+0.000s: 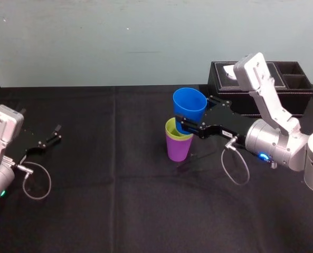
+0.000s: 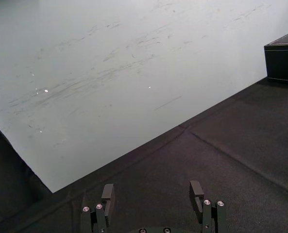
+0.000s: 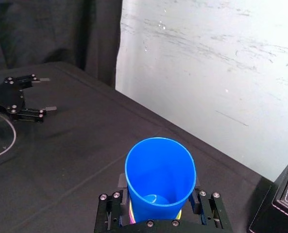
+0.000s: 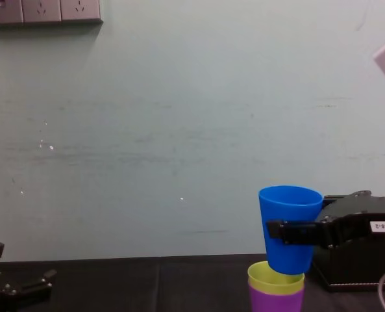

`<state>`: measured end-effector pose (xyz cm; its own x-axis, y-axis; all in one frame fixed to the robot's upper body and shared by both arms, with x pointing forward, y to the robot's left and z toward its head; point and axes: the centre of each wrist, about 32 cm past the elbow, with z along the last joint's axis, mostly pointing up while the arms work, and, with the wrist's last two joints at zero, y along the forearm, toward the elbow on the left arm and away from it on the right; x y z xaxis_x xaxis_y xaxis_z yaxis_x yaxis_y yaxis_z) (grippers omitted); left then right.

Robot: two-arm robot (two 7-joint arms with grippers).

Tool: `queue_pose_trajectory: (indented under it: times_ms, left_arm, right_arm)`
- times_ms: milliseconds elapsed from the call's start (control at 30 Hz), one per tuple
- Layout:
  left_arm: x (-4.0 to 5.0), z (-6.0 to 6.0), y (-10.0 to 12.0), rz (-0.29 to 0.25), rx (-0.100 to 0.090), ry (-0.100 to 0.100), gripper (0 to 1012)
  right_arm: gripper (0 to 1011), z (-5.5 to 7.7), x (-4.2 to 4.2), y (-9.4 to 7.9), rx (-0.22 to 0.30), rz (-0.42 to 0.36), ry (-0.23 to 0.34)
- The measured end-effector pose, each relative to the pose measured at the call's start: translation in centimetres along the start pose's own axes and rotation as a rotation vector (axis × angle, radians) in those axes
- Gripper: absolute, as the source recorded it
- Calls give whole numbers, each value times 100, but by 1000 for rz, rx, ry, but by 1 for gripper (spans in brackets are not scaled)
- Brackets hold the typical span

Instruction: Stack the three plastic cups sequentially using one hand.

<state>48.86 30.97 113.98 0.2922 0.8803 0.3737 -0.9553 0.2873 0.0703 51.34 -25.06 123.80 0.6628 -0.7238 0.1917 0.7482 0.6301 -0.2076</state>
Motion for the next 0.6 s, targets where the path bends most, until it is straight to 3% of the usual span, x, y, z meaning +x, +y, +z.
queue_pose_trajectory:
  times_ms: [600]
  left_arm:
    - [0,0,0,0,0,0,1010]
  right_arm:
    - [718,-44,36,127,-21,4,18]
